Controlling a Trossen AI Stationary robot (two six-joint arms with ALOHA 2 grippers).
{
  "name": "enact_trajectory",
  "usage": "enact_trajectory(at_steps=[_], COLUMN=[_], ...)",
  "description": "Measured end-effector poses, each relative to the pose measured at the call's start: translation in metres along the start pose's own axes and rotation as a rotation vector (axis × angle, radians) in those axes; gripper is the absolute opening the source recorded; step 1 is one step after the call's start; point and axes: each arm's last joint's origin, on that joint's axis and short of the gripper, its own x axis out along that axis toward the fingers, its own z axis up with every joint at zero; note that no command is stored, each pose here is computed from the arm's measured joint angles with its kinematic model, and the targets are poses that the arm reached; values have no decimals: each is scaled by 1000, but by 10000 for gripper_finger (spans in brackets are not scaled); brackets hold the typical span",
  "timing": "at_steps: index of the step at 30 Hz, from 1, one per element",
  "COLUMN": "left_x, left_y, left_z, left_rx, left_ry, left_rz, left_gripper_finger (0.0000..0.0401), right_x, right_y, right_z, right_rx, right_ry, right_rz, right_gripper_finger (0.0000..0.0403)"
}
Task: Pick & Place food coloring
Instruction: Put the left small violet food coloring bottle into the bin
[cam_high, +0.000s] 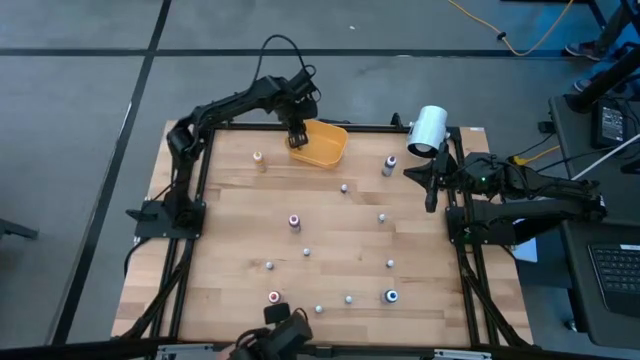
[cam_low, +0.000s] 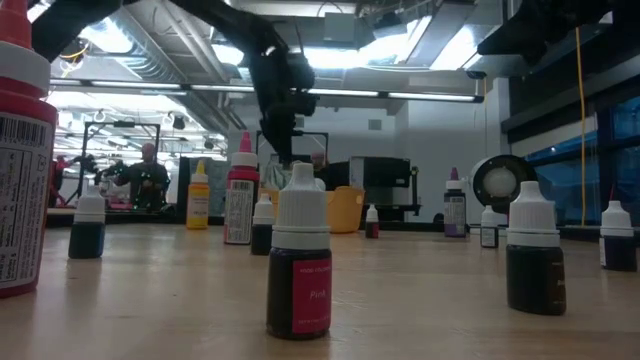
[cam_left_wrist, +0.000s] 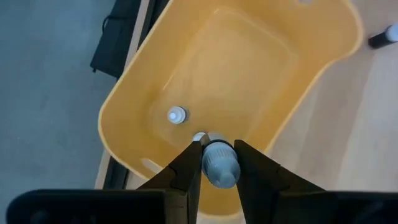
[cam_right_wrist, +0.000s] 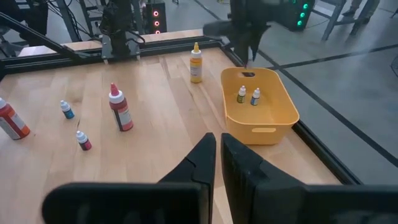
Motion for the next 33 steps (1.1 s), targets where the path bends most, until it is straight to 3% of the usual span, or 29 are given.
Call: enact_trajectory(at_steps=[19, 33], left_x=[63, 84], left_y=[3, 1], left_z=[1, 5], left_rx=[12, 29], left_ry=[81, 62], left_rz=[-53, -47], left_gripper_finger=[77, 79], right_x=[0, 0], right_y=[0, 0], right_z=[-2, -2], right_rx=[-10, -11], right_ry=[16, 20], right_rz=[-1, -1], right_gripper_finger=[30, 30])
